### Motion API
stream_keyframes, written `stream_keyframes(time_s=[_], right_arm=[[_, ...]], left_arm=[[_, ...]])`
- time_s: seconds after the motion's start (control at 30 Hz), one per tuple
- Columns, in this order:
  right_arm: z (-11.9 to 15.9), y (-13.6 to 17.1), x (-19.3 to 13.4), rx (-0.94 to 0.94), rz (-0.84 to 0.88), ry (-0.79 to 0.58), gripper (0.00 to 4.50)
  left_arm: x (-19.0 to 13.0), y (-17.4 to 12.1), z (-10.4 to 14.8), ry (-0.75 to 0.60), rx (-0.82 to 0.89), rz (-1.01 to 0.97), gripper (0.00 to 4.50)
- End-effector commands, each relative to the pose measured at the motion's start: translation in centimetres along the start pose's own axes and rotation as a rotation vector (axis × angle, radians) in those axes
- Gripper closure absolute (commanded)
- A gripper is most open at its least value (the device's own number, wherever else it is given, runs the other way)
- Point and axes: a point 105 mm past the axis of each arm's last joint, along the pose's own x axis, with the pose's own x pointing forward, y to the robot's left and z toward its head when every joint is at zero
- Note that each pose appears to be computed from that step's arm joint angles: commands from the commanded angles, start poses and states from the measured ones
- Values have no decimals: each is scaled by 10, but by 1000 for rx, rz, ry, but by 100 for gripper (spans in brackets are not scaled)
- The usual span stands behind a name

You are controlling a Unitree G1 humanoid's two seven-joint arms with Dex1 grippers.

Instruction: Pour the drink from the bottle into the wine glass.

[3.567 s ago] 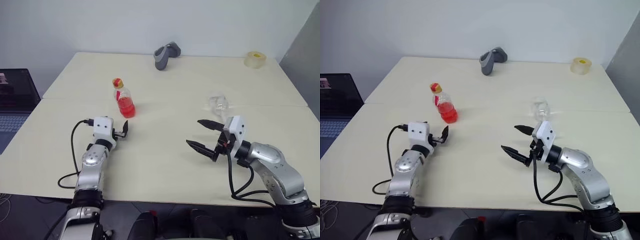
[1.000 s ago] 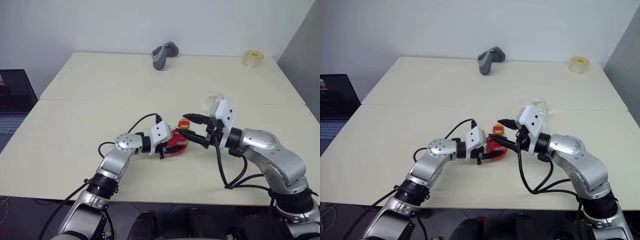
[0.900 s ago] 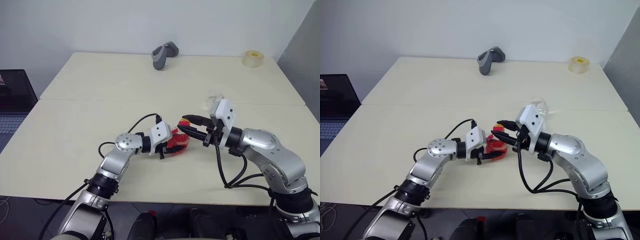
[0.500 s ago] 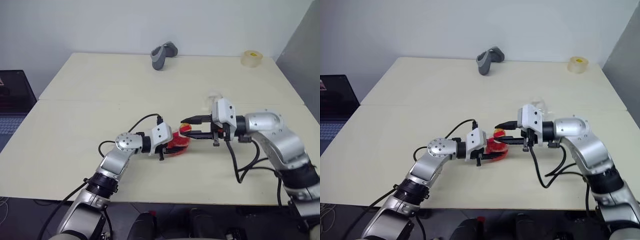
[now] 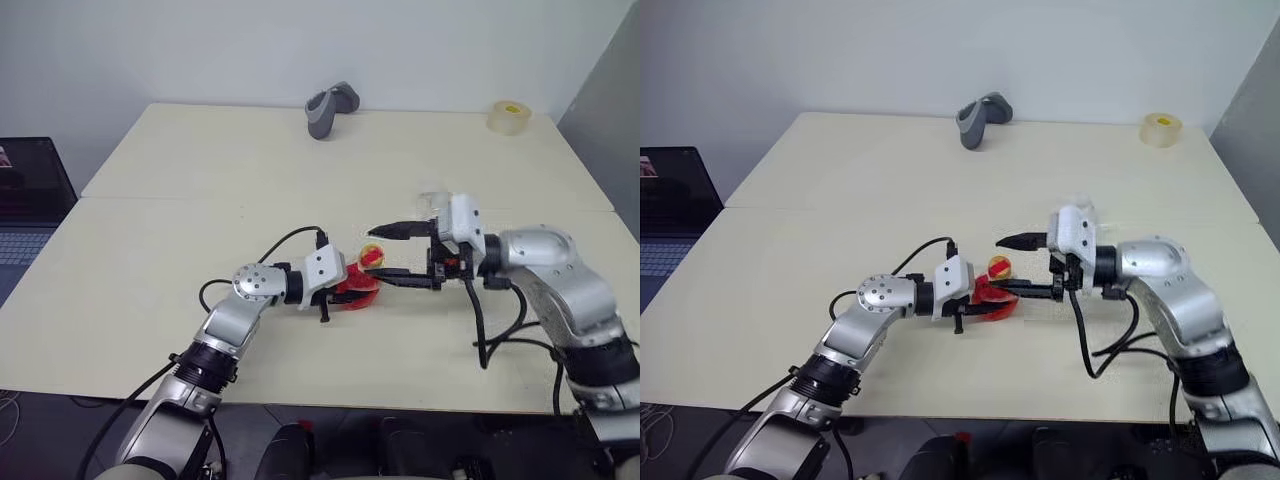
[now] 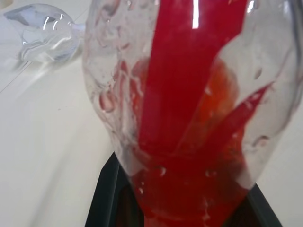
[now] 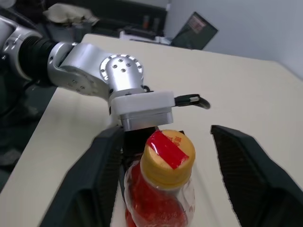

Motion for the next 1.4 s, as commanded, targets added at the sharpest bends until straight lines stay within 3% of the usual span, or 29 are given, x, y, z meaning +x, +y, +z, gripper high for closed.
stream_keyframes(time_s=[0.03,0.33,0.53,0.67,0.87,1.0,1.17,1.23,1.4], right_arm=[[22,7,-5,2,-137,-85,16],[10,-4,8,12,-514,-95,11],[2,1,12,-15,-507,-60,11],[10,23,16,96,-375,-121,11],[3,19,16,113,-396,-92,11],[0,17,15,119,-407,-81,104],[-2,18,15,121,-405,-71,293],[-2,18,15,118,-401,-68,335],[-7,21,15,87,-320,-31,334]], left_arm=[[0,3,4,-23,-10,28,347],[4,6,6,-34,-14,35,347],[5,7,7,-35,-12,31,347],[5,7,6,-32,-14,35,347],[5,7,6,-33,-15,37,347],[5,7,5,-30,-16,38,347],[5,6,5,-31,-17,38,350],[5,6,5,-31,-17,38,351],[5,6,6,-30,-13,33,351]])
